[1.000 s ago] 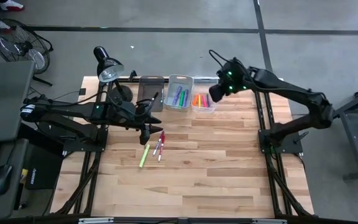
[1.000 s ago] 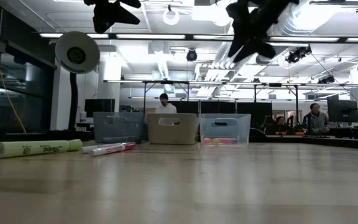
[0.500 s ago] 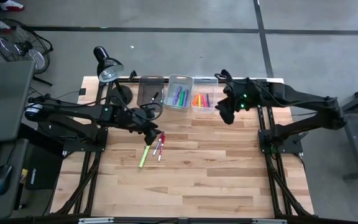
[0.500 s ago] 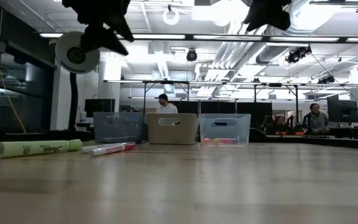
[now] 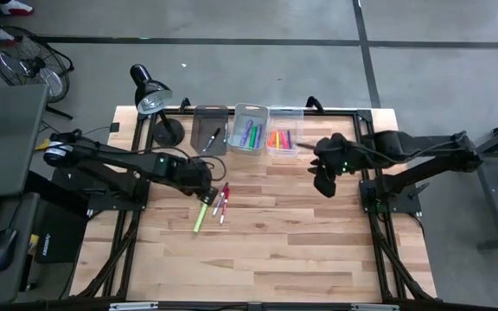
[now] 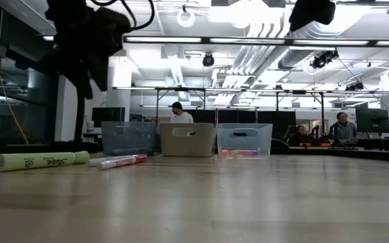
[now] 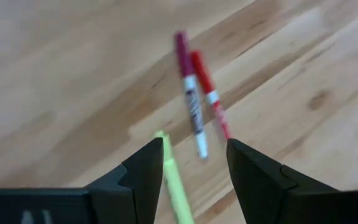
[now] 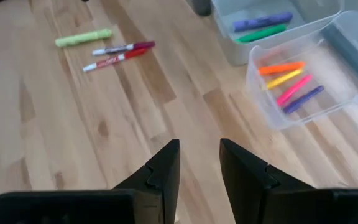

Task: Pick & Place Markers
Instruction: Put the light green highlighter into the white bin

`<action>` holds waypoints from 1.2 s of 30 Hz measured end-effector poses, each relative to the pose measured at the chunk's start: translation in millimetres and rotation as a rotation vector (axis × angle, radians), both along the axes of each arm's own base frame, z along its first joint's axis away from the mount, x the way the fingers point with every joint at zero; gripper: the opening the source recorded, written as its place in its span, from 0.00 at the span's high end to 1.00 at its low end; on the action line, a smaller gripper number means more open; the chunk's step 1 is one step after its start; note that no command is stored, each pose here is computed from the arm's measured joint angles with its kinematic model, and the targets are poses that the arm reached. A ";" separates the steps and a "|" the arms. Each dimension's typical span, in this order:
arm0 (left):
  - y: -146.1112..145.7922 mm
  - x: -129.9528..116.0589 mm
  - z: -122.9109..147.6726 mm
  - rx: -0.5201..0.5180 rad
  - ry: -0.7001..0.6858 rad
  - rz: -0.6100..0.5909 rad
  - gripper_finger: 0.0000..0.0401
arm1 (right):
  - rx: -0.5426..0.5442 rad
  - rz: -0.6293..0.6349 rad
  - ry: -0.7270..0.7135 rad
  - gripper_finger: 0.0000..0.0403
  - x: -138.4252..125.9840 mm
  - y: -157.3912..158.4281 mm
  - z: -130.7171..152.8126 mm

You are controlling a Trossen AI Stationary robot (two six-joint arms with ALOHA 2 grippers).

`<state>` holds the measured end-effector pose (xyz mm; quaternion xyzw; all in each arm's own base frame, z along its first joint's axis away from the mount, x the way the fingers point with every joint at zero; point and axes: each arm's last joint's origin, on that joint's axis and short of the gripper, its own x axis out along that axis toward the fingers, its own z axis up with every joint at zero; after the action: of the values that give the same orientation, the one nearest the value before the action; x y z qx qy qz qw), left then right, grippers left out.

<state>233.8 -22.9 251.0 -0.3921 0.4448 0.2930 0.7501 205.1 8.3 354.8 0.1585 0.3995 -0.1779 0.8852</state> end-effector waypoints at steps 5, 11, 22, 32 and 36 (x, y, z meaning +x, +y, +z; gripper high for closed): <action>-14.1 2.5 -10.0 -0.050 0.052 0.051 0.56 | 0.006 0.043 0.013 0.74 -0.5 15.8 -7.8; -30.3 9.8 -29.2 -0.132 0.153 0.072 0.56 | -0.006 0.082 0.006 0.74 -1.4 32.7 -14.4; -48.5 25.1 -67.2 -0.219 0.310 0.106 0.56 | -0.040 0.138 -0.018 0.74 -4.5 49.0 -13.2; -51.9 35.7 -80.5 -0.238 0.316 0.104 0.56 | -0.051 0.177 -0.014 0.74 -7.9 57.7 -13.5; -53.1 39.2 -87.0 -0.257 0.341 0.116 0.56 | -0.058 0.186 -0.013 0.74 -9.2 60.5 -13.6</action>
<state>273.0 -76.0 164.0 -0.4543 0.5756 0.3386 0.5897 195.9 68.7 341.2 0.0960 0.4015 -0.1054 0.9047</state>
